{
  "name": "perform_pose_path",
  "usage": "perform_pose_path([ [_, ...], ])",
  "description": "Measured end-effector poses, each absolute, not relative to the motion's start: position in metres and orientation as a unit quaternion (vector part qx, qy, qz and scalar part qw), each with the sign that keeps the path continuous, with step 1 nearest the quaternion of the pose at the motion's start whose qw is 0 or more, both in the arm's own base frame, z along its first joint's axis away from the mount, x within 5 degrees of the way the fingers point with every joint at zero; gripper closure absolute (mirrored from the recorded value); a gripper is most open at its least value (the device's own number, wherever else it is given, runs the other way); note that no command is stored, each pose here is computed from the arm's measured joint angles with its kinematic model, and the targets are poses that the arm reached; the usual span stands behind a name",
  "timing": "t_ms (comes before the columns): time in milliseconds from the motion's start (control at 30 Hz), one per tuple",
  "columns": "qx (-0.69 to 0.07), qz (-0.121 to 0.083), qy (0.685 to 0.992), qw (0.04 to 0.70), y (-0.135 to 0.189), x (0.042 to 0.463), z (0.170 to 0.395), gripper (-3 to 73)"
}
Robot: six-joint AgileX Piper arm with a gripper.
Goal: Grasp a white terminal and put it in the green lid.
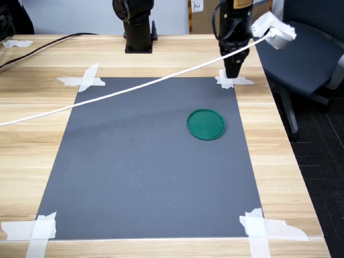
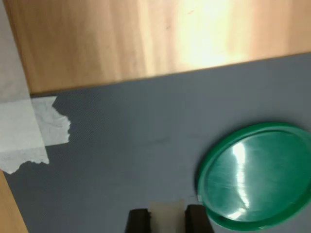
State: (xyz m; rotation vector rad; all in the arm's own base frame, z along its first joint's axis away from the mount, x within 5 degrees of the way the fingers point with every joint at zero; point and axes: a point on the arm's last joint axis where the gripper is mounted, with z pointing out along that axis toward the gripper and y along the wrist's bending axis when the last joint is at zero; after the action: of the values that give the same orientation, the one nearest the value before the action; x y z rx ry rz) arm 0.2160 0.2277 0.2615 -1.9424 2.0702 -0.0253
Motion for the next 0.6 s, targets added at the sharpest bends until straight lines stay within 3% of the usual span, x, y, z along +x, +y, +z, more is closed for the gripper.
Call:
perform_pose_path([
  [233, -0.661, -0.005, 0.728, 0.180, 0.232, 0.224, 0.282, 61.4],
  [600, -0.587, -0.015, 0.786, 0.194, 0.193, 0.265, 0.281, 61.4],
])
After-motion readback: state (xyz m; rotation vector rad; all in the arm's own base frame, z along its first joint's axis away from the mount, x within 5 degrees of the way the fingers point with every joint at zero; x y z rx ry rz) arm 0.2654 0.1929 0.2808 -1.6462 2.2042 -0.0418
